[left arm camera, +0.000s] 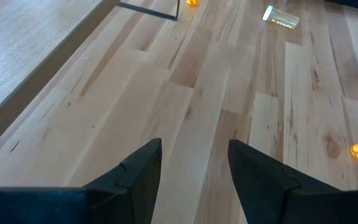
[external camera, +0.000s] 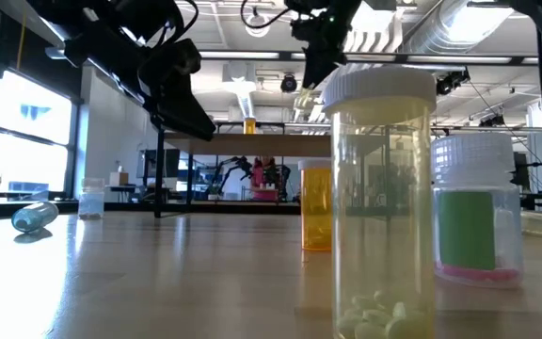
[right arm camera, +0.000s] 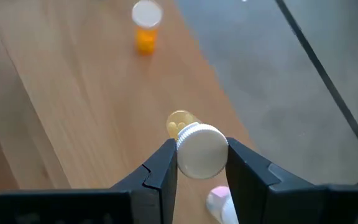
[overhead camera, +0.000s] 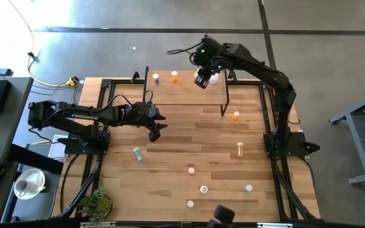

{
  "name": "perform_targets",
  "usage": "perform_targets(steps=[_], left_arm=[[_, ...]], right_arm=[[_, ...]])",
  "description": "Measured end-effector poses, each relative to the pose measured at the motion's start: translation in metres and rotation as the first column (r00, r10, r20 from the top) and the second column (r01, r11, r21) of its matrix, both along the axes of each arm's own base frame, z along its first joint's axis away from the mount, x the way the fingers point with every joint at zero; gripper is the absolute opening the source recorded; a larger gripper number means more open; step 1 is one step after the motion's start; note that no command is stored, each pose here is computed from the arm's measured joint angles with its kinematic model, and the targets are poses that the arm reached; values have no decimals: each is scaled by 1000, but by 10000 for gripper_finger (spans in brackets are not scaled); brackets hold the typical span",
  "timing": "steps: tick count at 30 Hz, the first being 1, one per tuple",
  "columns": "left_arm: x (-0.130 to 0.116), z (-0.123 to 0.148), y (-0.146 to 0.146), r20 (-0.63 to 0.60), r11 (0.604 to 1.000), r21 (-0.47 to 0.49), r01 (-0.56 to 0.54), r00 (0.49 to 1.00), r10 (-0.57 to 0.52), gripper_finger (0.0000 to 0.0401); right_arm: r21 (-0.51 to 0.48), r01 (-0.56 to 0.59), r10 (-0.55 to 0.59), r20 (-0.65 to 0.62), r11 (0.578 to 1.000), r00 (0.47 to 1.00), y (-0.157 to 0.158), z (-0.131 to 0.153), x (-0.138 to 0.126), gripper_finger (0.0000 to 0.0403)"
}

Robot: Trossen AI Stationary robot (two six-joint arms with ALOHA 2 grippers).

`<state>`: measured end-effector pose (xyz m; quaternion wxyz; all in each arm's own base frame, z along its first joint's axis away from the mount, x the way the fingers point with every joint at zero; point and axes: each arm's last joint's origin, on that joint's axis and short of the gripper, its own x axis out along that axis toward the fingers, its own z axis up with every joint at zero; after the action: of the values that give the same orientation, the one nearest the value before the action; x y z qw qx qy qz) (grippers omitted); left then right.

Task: Pick and place medicine bottles onto shelf by color
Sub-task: Put the top left yellow pill bottle on the shelf

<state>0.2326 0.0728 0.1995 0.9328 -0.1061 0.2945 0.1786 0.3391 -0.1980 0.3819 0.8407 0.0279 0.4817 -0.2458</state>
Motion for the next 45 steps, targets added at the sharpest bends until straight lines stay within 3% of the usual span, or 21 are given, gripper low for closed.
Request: perform_targets(steps=[8, 16, 22, 30, 39, 45], left_arm=[[0, 0, 0, 0, 1000, 0, 0, 1000, 0, 174], [0, 0, 0, 1, 1000, 0, 0, 1000, 0, 174], [0, 0, 0, 5, 1000, -9, -8, 1000, 8, 174], [0, 0, 0, 11, 999, -25, -19, 1000, 20, 174], [0, 0, 0, 12, 999, -28, -22, 1000, 22, 175], [0, 0, 0, 11, 999, -25, -20, 1000, 20, 175]], right_arm=[[-71, -41, 37, -65, 997, 997, -8, -16, 14, 102], [-132, 32, -26, 48, 991, 999, -18, 17, 4, 102], [-87, 58, -47, 119, 995, 992, -22, 29, -2, 102], [9, 42, -43, 8, 999, 999, -24, 4, 5, 102], [102, -37, 43, -58, 994, 997, -25, -23, 20, 102], [112, -57, 68, -96, 992, 993, -29, -35, 26, 102]])
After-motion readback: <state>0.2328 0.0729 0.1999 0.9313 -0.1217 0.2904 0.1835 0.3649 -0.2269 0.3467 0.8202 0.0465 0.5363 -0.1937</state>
